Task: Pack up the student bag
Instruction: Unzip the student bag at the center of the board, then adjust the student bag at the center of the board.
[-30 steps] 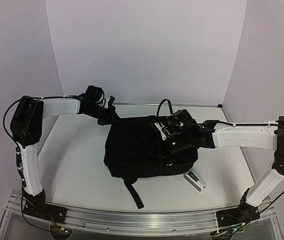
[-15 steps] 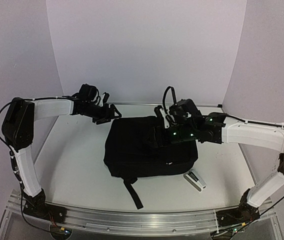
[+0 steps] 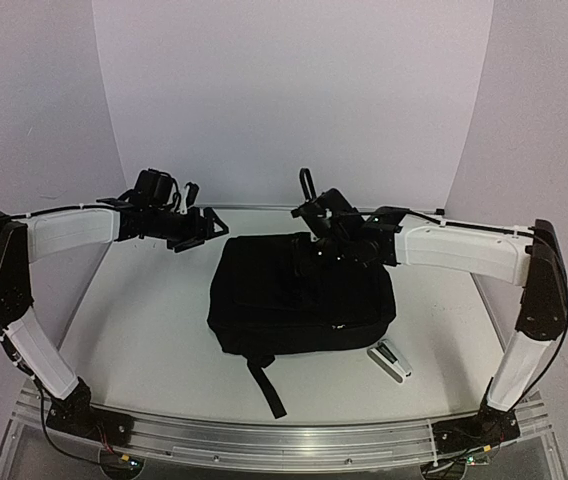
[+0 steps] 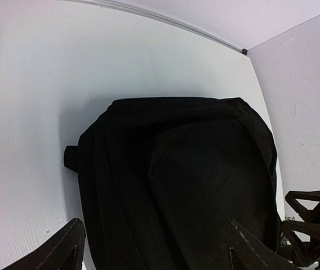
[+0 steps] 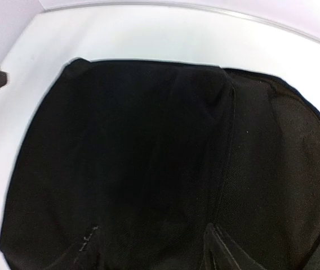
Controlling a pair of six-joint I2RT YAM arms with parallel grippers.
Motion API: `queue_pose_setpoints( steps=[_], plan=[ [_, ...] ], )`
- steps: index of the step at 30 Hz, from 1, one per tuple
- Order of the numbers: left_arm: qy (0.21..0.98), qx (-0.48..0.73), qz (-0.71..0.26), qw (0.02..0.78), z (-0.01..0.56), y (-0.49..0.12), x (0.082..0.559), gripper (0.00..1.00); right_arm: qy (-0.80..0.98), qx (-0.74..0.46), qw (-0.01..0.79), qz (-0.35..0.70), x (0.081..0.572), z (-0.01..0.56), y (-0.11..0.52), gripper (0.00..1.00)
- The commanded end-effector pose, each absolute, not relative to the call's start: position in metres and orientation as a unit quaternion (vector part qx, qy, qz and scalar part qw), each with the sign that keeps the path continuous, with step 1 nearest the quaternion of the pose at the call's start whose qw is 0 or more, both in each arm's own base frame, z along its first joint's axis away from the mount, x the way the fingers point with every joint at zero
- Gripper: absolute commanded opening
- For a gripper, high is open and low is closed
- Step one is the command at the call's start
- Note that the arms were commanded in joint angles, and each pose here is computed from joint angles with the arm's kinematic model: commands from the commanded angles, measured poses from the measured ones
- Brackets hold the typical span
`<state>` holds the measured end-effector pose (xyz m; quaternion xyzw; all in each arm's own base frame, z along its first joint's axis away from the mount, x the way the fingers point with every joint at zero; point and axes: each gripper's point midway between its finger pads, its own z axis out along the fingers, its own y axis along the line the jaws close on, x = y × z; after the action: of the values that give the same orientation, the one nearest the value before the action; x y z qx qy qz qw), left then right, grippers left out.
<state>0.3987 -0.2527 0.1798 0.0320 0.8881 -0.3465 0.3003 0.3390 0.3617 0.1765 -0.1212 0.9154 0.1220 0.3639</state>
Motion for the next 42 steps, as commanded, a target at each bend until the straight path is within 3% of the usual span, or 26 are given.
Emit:
queue_pose_setpoints(
  steps=[1,7,14,17,22,30,42],
  plan=[
    [0.880,0.019,-0.341,0.329,0.197,-0.242,0.395,0.84,0.916,-0.119,0.373,0.093,0.347,0.182,0.360,0.56],
    [0.881,0.024,-0.333,0.336,0.204,-0.239,0.394,0.84,0.923,-0.110,0.363,0.070,0.348,0.166,0.355,0.41],
    [0.885,0.036,-0.313,0.342,0.212,-0.250,0.393,0.84,0.928,-0.083,0.358,0.054,0.350,0.156,0.346,0.08],
    [0.889,0.063,-0.294,0.344,0.217,-0.277,0.388,0.84,0.932,-0.065,0.352,0.058,0.352,0.154,0.335,0.00],
    [0.890,0.104,-0.294,0.332,0.221,-0.335,0.377,0.84,0.935,-0.048,0.334,0.110,0.355,0.151,0.324,0.00],
    [0.894,0.140,-0.301,0.302,0.209,-0.398,0.365,0.86,0.905,-0.026,0.303,0.298,0.350,0.157,0.326,0.00],
    [0.925,0.149,-0.207,0.280,0.178,-0.428,0.358,0.97,0.894,-0.029,0.293,0.339,0.344,0.152,0.332,0.00]
  ],
)
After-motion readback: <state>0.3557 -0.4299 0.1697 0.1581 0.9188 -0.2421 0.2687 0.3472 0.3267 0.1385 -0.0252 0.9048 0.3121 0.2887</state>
